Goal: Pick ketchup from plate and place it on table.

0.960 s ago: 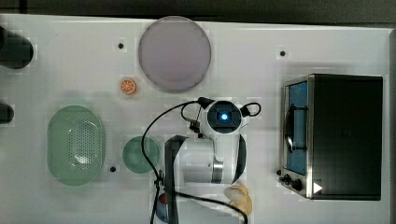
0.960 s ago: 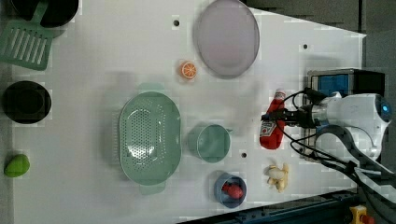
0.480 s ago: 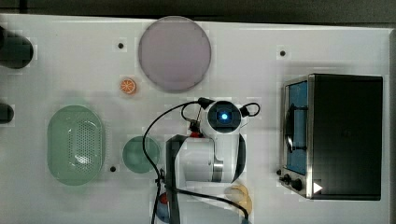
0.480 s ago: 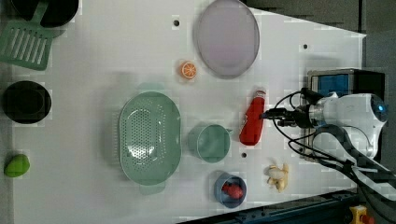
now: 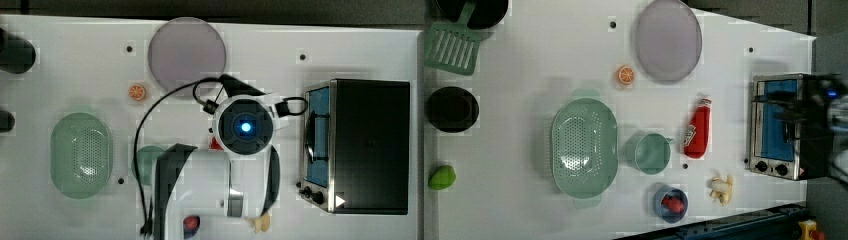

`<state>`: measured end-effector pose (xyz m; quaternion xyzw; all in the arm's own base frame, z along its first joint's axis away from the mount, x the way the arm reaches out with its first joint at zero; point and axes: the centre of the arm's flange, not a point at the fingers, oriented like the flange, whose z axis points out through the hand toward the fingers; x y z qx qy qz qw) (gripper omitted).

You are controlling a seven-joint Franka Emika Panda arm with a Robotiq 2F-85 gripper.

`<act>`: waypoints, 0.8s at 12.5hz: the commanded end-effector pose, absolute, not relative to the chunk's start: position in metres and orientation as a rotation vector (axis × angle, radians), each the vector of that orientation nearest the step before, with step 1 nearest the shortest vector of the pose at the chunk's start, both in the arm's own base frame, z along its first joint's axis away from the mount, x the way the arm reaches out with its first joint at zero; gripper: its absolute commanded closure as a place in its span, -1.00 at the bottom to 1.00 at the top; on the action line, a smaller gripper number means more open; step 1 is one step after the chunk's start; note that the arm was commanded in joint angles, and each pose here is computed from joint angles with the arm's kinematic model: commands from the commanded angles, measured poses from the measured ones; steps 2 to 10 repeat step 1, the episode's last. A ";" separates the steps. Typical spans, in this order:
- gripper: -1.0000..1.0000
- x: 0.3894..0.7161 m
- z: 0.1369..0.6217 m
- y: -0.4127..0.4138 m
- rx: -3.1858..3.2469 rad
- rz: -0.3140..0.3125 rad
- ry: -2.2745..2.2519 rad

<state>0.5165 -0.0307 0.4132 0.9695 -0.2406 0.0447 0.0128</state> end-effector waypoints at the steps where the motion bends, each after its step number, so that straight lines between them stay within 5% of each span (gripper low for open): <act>1: -1.00 0.512 0.485 -0.030 2.896 0.070 -1.096; 10: -1.00 0.512 0.485 -0.030 2.896 0.070 -1.096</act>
